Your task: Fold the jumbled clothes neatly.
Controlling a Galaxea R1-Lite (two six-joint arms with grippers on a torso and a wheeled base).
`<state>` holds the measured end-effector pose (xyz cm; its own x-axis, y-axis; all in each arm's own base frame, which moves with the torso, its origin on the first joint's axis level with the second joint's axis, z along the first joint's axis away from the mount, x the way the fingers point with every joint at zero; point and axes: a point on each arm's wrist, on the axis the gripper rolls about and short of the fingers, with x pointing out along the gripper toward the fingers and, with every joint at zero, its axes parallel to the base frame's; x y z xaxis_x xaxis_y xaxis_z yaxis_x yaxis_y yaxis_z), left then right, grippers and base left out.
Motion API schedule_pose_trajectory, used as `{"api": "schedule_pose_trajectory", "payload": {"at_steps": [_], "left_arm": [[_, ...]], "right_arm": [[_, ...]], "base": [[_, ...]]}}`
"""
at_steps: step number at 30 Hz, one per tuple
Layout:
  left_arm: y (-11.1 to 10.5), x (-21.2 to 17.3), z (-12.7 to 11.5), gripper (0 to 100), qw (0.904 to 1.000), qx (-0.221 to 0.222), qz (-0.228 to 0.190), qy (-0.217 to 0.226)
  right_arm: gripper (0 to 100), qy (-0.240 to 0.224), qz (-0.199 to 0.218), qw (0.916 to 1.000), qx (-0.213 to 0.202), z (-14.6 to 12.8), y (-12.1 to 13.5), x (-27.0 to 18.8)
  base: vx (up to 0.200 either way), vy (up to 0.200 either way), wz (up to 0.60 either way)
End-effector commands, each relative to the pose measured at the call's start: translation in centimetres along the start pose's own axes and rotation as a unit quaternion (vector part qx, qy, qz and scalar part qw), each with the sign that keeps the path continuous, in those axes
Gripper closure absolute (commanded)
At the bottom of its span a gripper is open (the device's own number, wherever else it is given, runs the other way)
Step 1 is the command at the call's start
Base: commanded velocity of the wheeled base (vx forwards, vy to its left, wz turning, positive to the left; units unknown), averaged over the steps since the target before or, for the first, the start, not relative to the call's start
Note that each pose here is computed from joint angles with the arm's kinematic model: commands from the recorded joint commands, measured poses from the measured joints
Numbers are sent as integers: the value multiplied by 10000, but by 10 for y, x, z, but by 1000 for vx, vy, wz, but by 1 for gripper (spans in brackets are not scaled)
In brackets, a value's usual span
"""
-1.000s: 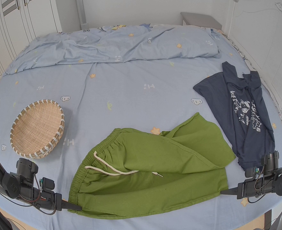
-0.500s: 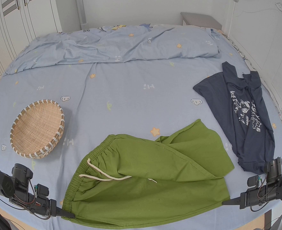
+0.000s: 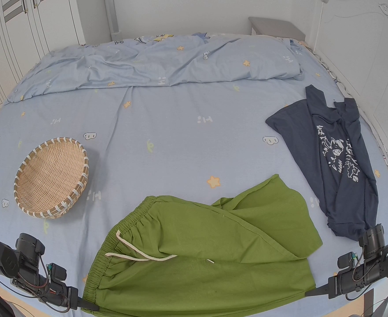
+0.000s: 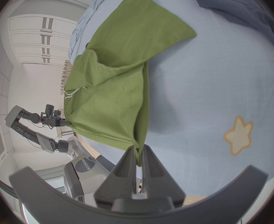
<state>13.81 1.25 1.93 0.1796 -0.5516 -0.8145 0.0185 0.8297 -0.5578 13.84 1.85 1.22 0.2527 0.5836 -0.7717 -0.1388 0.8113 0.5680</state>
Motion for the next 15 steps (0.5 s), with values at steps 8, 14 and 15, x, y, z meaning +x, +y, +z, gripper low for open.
{"api": "schedule_pose_trajectory", "payload": {"at_steps": [8,14,15], "left_arm": [[0,1,-1,100,10000,13,7,23],[-1,0,-1,0,10000,17,-27,-11],[-2,-1,-1,0,10000,48,-30,-55]], "right_arm": [[0,76,0,10000,-48,-5,1,0],[0,60,-11,10000,-40,-6,1,-2],[0,-15,-5,10000,-40,-5,1,-4]], "base": [[0,0,0],[0,0,0],[0,0,0]]}}
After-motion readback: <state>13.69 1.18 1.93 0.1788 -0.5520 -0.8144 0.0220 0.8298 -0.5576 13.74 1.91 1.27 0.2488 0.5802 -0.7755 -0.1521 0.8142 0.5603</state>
